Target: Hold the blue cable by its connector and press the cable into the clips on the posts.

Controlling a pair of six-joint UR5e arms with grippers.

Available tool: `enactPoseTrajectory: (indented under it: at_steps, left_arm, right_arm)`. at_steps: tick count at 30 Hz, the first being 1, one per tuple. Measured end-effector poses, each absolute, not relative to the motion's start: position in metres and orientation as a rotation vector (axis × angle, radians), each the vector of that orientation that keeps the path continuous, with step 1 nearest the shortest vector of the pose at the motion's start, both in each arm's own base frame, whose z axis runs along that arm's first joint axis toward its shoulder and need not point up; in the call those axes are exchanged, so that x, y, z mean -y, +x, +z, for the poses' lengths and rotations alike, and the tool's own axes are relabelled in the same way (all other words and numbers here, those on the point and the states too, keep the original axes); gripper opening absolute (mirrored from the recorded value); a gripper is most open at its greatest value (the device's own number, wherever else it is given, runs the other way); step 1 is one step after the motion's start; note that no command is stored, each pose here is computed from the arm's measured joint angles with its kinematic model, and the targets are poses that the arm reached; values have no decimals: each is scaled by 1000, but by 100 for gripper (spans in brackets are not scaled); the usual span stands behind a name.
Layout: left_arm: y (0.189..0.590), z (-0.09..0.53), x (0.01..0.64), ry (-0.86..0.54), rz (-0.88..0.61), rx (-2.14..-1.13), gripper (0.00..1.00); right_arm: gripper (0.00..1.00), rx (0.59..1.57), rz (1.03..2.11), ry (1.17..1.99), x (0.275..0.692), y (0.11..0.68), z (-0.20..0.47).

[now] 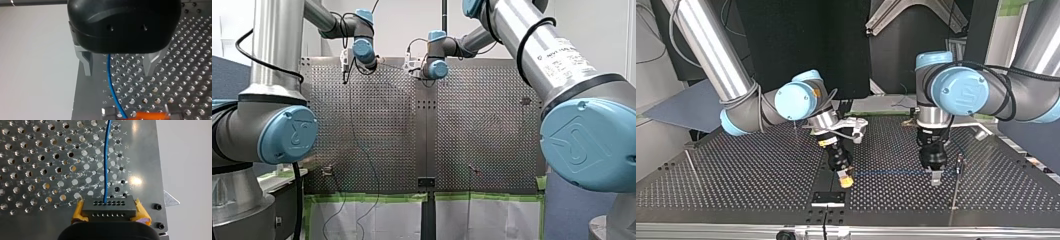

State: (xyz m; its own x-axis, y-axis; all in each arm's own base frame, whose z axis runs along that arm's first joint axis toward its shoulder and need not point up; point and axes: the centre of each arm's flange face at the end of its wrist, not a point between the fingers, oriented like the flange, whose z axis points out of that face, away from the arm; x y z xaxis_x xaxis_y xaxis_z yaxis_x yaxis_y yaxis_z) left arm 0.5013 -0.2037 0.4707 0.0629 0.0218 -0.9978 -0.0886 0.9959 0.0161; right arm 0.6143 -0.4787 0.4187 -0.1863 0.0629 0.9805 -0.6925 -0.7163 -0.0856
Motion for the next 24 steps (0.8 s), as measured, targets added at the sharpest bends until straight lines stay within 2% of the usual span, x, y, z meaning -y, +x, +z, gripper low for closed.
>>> enactPoseTrajectory:
  at_steps: [24]
  left_arm:
    - [518, 476, 202, -76, 86, -1499, 100]
  right_arm:
    - [0, 732, 1951, 1574, 479, 614, 419]
